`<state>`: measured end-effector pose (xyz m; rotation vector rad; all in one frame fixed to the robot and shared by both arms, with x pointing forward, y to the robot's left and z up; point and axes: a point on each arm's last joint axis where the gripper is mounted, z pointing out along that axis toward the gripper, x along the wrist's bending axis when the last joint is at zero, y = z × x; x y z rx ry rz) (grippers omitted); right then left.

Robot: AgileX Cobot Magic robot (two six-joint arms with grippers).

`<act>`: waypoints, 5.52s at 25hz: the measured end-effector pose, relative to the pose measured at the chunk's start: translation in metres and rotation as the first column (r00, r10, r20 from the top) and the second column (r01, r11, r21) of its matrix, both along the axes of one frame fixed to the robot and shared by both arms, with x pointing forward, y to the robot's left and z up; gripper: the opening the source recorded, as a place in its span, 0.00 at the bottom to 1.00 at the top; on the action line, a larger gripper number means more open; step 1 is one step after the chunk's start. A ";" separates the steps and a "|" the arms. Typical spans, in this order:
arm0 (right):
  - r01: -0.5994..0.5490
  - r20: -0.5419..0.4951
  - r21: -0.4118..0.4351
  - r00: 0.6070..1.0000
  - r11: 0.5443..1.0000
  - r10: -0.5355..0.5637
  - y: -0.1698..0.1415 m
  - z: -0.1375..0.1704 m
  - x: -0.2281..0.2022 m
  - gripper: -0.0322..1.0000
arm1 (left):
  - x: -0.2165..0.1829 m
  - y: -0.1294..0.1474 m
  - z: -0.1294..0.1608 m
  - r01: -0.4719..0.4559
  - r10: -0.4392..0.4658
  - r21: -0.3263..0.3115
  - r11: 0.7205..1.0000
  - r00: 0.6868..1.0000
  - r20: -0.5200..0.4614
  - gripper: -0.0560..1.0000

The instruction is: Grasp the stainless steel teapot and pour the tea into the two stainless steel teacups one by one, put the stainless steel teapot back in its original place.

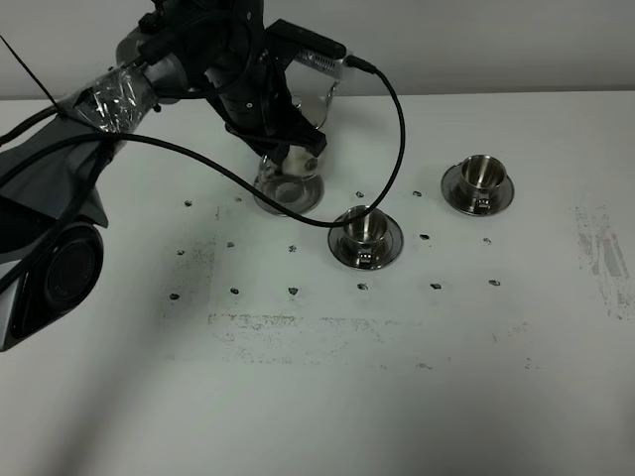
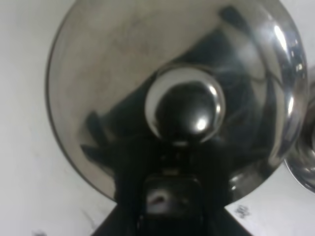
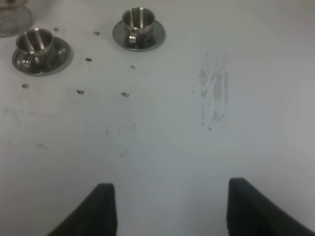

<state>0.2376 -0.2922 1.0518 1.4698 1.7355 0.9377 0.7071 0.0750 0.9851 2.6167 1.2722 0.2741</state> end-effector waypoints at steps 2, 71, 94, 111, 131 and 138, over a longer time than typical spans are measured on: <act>0.000 0.000 0.000 1.000 1.000 0.000 0.000 0.000 0.000 0.52 | 0.002 -0.001 0.009 0.080 -0.080 0.011 0.997 0.996 0.037 0.23; 0.035 0.004 -0.059 0.999 0.998 -0.035 -0.005 0.000 0.000 0.52 | 0.016 -0.056 -0.023 0.748 -0.809 0.315 0.585 0.506 0.300 0.23; 0.037 0.004 -0.060 0.999 0.998 -0.037 -0.006 0.000 0.000 0.52 | 0.023 -0.084 -0.050 0.729 -0.819 0.404 0.553 0.387 0.423 0.23; 0.037 0.004 -0.060 0.999 0.998 -0.037 -0.006 0.000 0.000 0.52 | 0.028 -0.095 -0.078 0.709 -0.812 0.432 0.558 0.357 0.463 0.23; 0.037 0.004 -0.060 0.999 0.998 -0.037 -0.006 0.000 0.000 0.52 | 0.028 -0.098 -0.076 0.699 -0.893 0.579 0.419 0.201 0.402 0.23; 0.037 0.004 -0.060 0.999 0.998 -0.037 -0.006 0.000 0.000 0.52 | 0.029 -0.100 -0.074 0.671 -0.911 0.635 0.383 0.162 0.379 0.23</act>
